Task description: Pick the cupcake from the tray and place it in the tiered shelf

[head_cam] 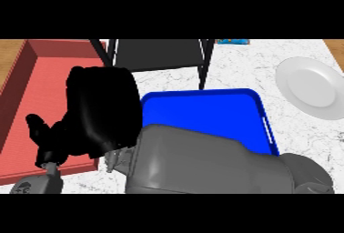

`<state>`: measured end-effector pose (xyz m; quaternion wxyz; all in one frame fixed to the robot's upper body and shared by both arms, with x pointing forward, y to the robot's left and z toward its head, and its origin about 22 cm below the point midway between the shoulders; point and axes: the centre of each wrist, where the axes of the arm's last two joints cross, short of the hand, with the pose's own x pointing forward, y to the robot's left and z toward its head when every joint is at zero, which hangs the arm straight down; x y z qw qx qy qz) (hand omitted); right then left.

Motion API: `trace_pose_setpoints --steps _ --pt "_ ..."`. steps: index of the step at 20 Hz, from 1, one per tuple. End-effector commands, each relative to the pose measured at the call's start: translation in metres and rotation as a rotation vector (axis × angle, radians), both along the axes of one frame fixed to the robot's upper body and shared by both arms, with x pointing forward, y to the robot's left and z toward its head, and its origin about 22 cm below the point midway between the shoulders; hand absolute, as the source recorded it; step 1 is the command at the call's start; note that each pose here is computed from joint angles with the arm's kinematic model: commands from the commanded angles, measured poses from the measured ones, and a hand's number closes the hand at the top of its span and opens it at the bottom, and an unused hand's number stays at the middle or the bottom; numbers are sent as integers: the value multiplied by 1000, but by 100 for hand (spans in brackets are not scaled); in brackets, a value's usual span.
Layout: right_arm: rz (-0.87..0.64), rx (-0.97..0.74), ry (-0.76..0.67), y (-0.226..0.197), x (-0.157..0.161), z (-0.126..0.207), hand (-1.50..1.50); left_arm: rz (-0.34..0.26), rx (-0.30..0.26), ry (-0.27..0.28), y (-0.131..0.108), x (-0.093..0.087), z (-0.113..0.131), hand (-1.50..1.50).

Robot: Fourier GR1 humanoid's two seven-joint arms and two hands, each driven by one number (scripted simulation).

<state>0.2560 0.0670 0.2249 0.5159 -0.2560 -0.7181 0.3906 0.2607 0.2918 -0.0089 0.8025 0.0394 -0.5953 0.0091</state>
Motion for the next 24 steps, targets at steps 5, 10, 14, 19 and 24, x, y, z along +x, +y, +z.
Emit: trace_pose_setpoints --steps 5,10,14,19,24 --pt "-172 91 -24 15 -4 95 150 18 -2 162 9 -7 -14 0" --pt "-251 148 -30 0 35 126 150 33 -13 144 0 -5 -17 0" --pt "-270 172 -75 -2 40 151 150 26 -7 159 0 -10 -24 0" --pt "-311 151 -81 -22 77 165 150 22 -9 146 -17 -19 -28 0" --pt "-281 134 -36 -41 109 165 150 2 -19 147 -8 -8 -4 0"
